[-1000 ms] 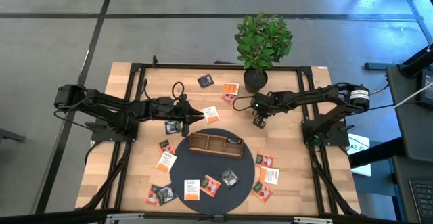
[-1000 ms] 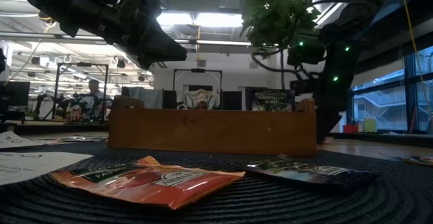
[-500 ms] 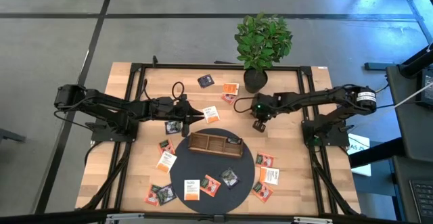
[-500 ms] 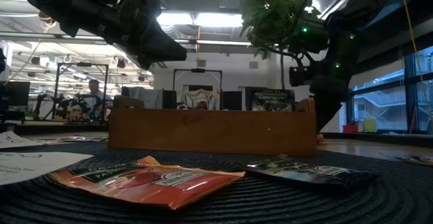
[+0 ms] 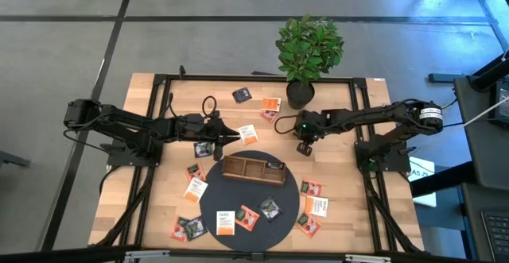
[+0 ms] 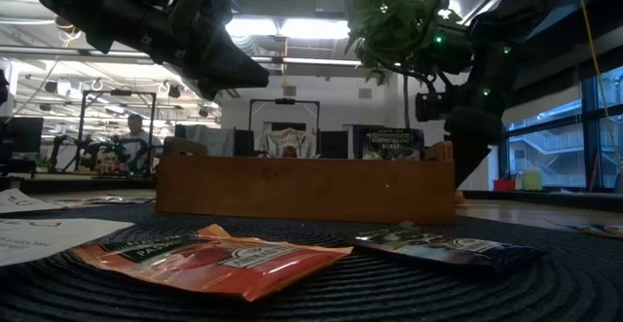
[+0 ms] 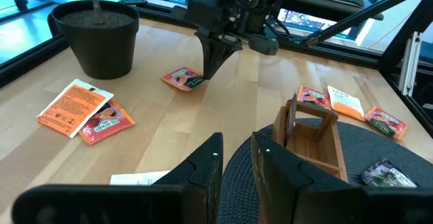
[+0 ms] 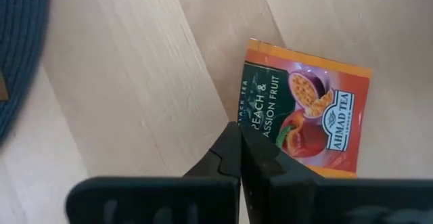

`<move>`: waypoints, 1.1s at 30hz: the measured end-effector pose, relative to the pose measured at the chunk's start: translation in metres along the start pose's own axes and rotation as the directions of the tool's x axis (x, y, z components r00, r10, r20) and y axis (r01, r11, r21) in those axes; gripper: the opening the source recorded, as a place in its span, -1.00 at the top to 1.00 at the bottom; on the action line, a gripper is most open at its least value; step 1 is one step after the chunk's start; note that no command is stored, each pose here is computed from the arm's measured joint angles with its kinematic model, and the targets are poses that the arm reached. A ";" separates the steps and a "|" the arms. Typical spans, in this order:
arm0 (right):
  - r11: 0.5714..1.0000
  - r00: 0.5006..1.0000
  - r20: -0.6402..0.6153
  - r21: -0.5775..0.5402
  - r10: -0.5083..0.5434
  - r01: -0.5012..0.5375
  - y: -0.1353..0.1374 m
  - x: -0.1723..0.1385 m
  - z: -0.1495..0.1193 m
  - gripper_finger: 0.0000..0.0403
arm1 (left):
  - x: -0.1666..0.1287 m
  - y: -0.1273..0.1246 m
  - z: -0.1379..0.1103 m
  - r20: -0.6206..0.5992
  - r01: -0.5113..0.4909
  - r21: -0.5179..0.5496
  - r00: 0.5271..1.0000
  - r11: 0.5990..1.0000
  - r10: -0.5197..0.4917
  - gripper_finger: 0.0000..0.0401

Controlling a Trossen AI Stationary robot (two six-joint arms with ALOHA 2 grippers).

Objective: Pick & Place Tea
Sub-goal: Put the orange black tea bag into the middle section of the wooden organizer

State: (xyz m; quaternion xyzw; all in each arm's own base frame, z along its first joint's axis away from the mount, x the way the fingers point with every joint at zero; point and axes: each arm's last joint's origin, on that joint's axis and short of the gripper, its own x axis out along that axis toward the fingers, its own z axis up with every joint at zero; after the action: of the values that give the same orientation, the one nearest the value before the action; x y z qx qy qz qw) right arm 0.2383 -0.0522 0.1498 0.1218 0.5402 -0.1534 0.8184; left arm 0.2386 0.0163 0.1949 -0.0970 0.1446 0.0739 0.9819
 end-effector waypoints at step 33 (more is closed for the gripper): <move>0.995 0.991 0.132 -0.103 0.017 -0.003 0.005 -0.027 0.041 1.00 | 0.056 -0.005 0.016 0.003 0.031 0.082 0.999 0.996 -0.032 0.63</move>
State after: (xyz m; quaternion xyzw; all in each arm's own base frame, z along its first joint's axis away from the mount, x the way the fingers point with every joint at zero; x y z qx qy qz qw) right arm 0.2652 -0.0599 0.1905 0.0718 0.4911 -0.1291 0.8585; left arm 0.2965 0.0217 0.1946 -0.0587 0.1439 0.0526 0.9864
